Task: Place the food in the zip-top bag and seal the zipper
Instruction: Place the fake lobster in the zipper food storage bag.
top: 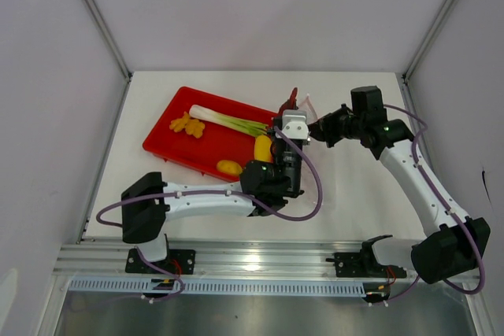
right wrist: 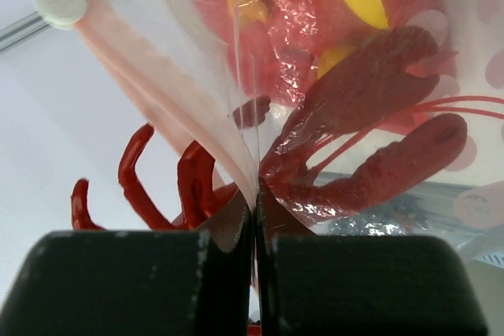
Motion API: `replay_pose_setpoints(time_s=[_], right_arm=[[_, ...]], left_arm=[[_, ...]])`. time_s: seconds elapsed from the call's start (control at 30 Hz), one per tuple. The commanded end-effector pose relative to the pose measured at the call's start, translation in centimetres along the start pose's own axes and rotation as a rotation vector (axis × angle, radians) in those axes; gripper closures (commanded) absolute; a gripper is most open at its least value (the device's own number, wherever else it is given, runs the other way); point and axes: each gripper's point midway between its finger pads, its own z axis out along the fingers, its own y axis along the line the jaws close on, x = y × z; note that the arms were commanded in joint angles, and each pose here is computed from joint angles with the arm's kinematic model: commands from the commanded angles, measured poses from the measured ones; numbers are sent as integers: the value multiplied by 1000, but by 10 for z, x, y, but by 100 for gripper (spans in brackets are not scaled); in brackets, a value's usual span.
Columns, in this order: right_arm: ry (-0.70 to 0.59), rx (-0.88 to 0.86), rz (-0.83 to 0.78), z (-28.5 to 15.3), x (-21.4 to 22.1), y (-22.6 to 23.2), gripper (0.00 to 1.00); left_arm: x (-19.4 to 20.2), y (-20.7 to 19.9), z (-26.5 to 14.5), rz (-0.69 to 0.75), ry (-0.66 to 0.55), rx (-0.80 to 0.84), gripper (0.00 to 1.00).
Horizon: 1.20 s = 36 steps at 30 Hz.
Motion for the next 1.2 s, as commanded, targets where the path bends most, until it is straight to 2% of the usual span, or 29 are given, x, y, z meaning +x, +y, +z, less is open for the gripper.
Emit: replay_pose_setpoints(time_s=[0.0, 0.27, 0.6, 1.17], right_arm=[[2, -36, -22, -6, 0, 11, 100], [4, -35, -4, 0, -1, 0, 100], [-4, -47, -36, -2, -3, 12, 100], [-21, -55, -90, -15, 4, 19, 100]], left_arm=[[-49, 15, 0, -208, -77, 8, 99], [-66, 17, 0, -230, -96, 33, 99], [-34, 1, -11, -222, -28, 111, 99], [-25, 4, -1, -206, -31, 94, 99]])
